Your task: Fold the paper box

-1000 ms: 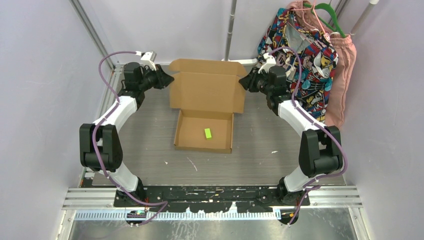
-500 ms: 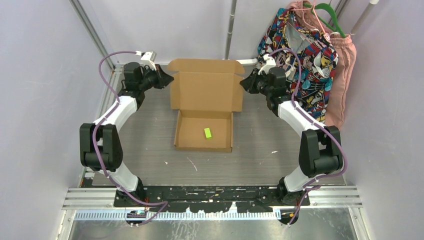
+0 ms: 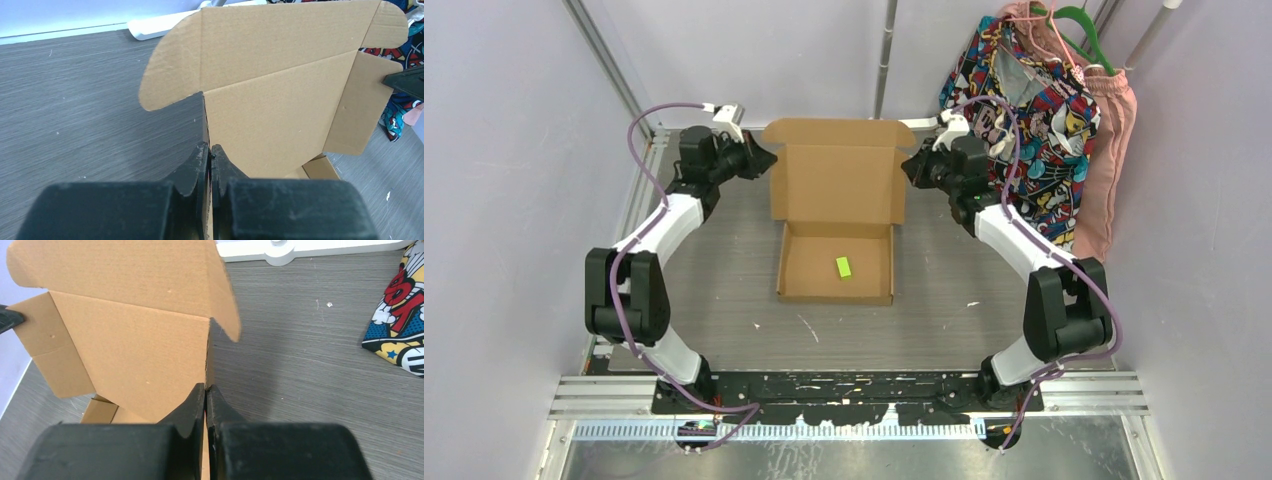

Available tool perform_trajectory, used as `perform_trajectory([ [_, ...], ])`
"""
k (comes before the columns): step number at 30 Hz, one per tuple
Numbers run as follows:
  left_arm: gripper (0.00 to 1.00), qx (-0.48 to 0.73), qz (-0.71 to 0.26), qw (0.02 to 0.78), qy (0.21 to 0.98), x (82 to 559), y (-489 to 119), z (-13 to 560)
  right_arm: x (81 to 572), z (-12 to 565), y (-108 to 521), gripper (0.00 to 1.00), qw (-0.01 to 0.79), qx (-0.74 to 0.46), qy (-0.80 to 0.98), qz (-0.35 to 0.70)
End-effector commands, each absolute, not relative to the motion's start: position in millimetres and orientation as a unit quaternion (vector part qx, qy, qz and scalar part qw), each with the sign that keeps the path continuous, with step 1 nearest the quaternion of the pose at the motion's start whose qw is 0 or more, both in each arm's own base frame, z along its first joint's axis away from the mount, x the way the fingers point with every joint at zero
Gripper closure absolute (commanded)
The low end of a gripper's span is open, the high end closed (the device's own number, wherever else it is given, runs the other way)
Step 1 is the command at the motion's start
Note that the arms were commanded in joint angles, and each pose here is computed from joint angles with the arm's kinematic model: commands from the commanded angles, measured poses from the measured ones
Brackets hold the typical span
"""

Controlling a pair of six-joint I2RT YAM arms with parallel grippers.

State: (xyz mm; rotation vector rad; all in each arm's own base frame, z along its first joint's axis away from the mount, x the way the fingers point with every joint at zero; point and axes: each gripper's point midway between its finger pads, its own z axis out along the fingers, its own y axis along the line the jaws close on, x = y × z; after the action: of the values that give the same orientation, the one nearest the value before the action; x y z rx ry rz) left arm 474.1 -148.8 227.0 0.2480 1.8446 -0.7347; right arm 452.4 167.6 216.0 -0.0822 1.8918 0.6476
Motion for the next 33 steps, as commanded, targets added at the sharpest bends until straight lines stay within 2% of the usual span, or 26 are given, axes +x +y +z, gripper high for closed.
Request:
perform_trajectory([
  [1,0.96,0.133,-0.299,0.577,0.748,463.1,-164.1,256.7,444.1,257.5,177.0,0.99,0.597,-0.054,0.769,0.223],
  [18,0.96,0.130,-0.258,0.632,0.719,410.5,-186.3,281.7,403.7,259.6,193.0,0.99,0.649,-0.057,0.749,0.118],
  [33,0.98,0.130,-0.258,0.659,0.694,351.3,-202.8,275.3,352.8,258.3,203.4,0.99,0.708,-0.099,0.696,0.067],
])
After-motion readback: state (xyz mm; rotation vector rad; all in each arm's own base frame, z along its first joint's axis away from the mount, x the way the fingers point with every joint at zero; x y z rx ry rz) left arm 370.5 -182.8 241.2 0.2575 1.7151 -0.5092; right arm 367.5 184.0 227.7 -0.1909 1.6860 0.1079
